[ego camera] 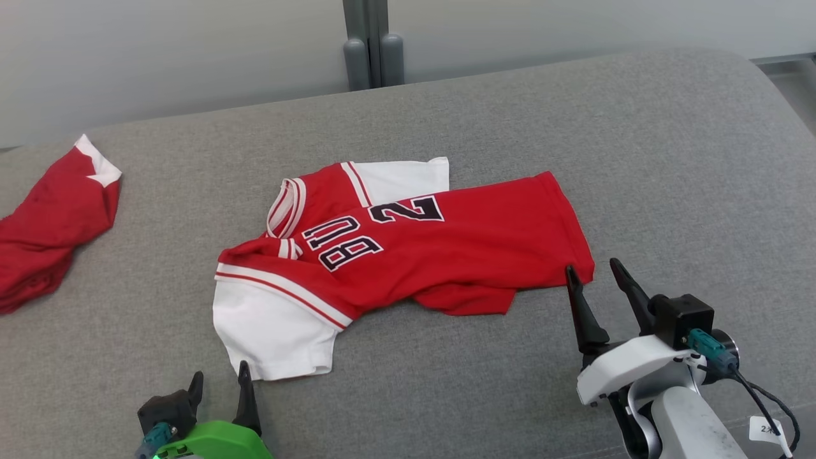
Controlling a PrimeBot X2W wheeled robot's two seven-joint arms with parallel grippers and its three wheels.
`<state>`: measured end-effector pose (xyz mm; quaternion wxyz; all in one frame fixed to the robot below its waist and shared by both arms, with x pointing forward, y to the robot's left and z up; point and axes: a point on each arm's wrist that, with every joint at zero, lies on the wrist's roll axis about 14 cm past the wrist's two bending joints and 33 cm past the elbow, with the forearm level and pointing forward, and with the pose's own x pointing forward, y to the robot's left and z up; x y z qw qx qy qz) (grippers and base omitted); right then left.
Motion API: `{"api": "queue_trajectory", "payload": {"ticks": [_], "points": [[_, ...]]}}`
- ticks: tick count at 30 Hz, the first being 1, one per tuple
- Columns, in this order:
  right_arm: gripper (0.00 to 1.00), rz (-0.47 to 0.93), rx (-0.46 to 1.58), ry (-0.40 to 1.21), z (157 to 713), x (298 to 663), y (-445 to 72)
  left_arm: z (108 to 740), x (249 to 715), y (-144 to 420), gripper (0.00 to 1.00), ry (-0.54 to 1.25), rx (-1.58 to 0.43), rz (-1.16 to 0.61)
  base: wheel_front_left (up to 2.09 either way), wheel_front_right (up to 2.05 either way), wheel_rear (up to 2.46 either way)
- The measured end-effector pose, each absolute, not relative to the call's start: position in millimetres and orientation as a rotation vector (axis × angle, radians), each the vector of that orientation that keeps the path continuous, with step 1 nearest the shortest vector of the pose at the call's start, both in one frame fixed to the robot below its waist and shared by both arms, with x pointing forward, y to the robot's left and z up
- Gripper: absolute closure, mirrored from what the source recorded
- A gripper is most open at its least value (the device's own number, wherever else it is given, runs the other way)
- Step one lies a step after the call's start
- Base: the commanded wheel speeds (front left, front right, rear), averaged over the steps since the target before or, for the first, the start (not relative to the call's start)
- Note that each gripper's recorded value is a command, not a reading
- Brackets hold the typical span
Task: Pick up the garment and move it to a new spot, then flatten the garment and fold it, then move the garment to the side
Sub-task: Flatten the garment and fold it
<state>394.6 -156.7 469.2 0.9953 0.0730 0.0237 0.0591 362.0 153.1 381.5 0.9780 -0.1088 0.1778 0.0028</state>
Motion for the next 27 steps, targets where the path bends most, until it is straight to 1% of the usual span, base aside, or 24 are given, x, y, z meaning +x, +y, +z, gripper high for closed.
{"api": "queue_trajectory", "payload": {"ticks": [8, 9, 10, 11, 18, 27], "points": [[0.00, 0.071, 0.139, 0.087, 455, 392, -172, 359, 370, 134, 0.00, 0.450, -0.220, -0.045, 0.00, 0.00, 0.00], [0.00, 0.066, 0.139, 0.091, 454, 392, -174, 357, 370, 132, 0.54, 0.457, -0.220, -0.056, 0.00, 0.00, 0.00], [0.00, 0.063, 0.138, 0.095, 453, 392, -175, 356, 371, 130, 0.66, 0.463, -0.219, -0.063, 0.00, 0.00, 0.00], [0.00, 0.060, 0.137, 0.099, 451, 392, -176, 356, 371, 129, 1.00, 0.463, -0.221, -0.068, 0.00, 0.00, 0.00], [0.00, 0.027, 0.125, 0.169, 432, 392, -186, 364, 370, 127, 1.00, 0.434, -0.233, -0.080, 0.00, 0.00, 0.00], [0.00, 0.017, 0.118, 0.267, 418, 414, -188, 394, 374, 138, 1.00, 0.321, -0.242, -0.053, 0.00, 0.00, 0.00]]}}
